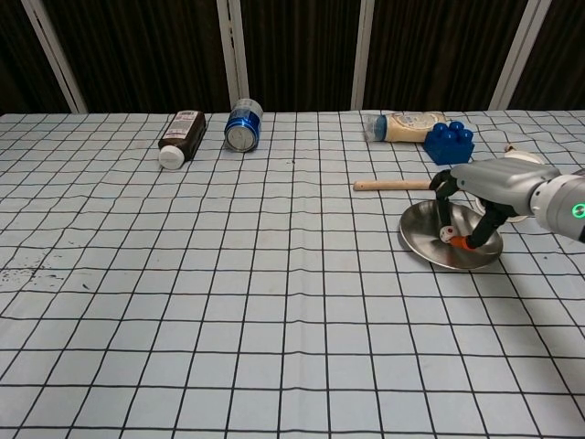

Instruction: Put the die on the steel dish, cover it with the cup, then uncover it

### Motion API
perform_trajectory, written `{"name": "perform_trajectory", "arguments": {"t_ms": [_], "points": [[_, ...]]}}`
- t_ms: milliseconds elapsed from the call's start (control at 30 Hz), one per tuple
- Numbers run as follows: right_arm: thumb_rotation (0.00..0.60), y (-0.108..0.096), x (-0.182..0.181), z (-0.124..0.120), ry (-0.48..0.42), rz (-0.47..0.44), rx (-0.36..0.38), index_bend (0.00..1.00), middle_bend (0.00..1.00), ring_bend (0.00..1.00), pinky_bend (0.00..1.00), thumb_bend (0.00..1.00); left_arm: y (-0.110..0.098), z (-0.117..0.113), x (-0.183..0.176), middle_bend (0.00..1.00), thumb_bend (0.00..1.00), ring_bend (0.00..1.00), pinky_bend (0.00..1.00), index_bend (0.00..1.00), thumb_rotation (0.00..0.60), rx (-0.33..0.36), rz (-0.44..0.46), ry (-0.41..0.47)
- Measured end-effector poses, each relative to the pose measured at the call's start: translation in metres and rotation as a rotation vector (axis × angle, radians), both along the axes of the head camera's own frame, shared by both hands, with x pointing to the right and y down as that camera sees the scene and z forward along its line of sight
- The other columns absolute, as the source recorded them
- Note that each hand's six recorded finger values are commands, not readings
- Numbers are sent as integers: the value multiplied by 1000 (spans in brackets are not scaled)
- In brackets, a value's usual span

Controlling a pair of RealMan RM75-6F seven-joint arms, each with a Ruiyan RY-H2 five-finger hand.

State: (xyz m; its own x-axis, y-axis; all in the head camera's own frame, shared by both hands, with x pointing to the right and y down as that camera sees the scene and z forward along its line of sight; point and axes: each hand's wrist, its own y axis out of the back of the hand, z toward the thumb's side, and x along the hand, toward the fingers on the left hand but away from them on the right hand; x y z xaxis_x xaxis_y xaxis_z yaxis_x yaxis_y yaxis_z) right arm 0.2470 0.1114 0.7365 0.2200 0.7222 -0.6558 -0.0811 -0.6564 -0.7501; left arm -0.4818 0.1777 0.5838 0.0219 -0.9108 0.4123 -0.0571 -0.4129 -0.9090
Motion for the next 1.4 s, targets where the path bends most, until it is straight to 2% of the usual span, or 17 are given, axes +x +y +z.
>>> {"name": "perform_trajectory", "arguments": {"t_ms": [200, 333, 500, 667, 833, 933, 1133, 1400], "points": [[600, 0, 1, 1, 8, 1, -2, 327, 121, 77, 0, 169, 0, 0, -1, 0, 467, 0, 99, 194, 600, 1, -3, -1], [600, -2, 2, 1, 14, 8, 5, 301, 116, 75, 0, 73, 0, 0, -1, 0, 468, 0, 99, 194, 600, 1, -2, -1], [600, -2, 3, -1, 23, 11, 17, 250, 110, 68, 0, 68, -1, 0, -1, 0, 467, 0, 99, 194, 600, 3, -5, -3], [600, -7, 0, -17, 7, 3, 60, 239, 110, 68, 0, 68, -1, 1, 0, 0, 467, 0, 99, 194, 600, -1, -2, -2], [600, -25, 3, -44, -11, 11, 147, 239, 110, 68, 0, 68, 1, 0, 1, 0, 467, 0, 99, 194, 600, -1, 5, 1], [600, -35, 11, -53, -8, 35, 169, 239, 110, 70, 0, 69, 1, -2, 0, 0, 467, 0, 99, 194, 600, 5, 0, 4], [600, -50, 38, -56, 29, 106, 166, 239, 114, 95, 0, 68, 0, -2, -1, 0, 467, 0, 99, 194, 600, 4, -1, 3], [600, -64, 79, -53, 96, 175, 145, 252, 198, 99, 0, 68, 0, -3, -2, 0, 467, 0, 98, 195, 600, 14, -8, -4]]}}
